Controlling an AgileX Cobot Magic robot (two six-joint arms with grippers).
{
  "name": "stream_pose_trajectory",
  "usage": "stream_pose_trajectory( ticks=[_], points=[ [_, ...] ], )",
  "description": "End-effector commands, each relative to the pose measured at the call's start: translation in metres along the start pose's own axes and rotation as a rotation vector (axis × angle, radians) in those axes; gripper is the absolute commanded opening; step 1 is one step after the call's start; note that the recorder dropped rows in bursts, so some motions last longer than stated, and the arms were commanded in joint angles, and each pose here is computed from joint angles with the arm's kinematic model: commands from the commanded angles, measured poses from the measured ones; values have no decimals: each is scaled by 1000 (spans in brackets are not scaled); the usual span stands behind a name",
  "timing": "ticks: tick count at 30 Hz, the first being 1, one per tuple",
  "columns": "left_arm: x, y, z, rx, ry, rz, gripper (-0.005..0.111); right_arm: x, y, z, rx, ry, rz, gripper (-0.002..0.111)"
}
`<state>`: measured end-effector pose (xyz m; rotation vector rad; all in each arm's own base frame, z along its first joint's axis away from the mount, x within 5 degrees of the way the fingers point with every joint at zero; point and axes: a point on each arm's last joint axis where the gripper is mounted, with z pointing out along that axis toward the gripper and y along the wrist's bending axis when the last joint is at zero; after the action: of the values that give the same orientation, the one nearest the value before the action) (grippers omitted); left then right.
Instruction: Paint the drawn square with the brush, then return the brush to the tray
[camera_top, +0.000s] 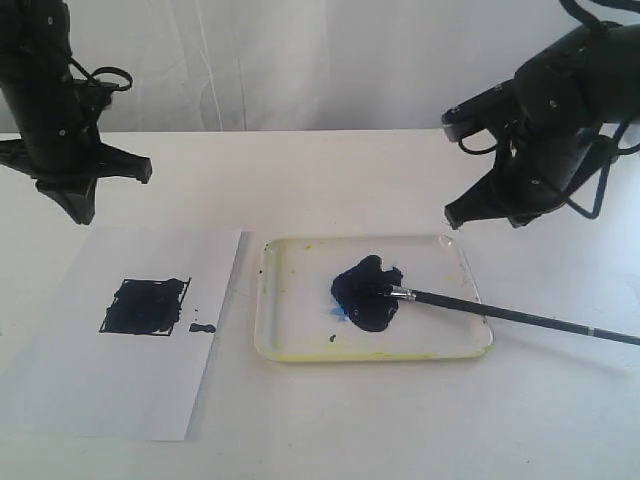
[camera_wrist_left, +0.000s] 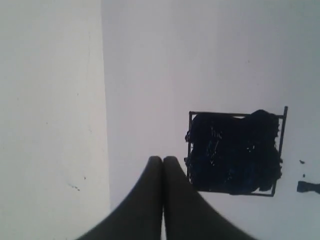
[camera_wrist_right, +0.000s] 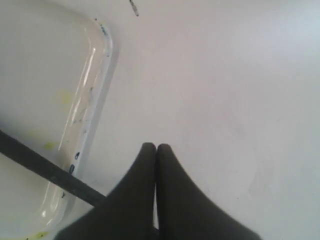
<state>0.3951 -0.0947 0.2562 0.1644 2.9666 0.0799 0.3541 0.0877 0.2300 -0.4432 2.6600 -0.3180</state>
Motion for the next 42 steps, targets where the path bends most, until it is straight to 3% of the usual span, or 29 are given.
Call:
stream_pose_trajectory(
  ticks=[1, 5, 9, 12, 14, 18, 22, 26, 35, 42],
  points=[
    [6, 10, -5, -16, 63, -18, 0, -3, -6, -12, -1, 41, 77, 0],
    [9, 25, -5, -23, 114, -42, 0, -3, -19, -13, -36, 70, 125, 0],
    [15, 39, 2, -17, 157, -65, 0, 6, -43, -6, -107, 120, 231, 0],
    [20, 45, 7, 23, 185, -67, 0, 18, -66, -2, -92, 192, 301, 0],
    [26, 48, 3, 26, 186, -66, 0, 25, -75, -1, -112, 229, 293, 0],
    [42, 48, -12, 50, 151, -12, 0, 28, -77, -1, -256, 220, 283, 0],
    [62, 47, -26, 76, 115, 1, 0, 33, -78, -12, -246, 183, 283, 0],
    [84, 48, -42, 104, 83, -6, 0, 46, -78, -42, -236, 144, 282, 0],
    [137, 58, -83, 55, 1, -28, 0, 84, -76, -119, -195, -48, 276, 0],
    [190, 61, -132, 49, -176, -62, 0, 125, -71, -181, -151, -236, 284, 0]
  ],
)
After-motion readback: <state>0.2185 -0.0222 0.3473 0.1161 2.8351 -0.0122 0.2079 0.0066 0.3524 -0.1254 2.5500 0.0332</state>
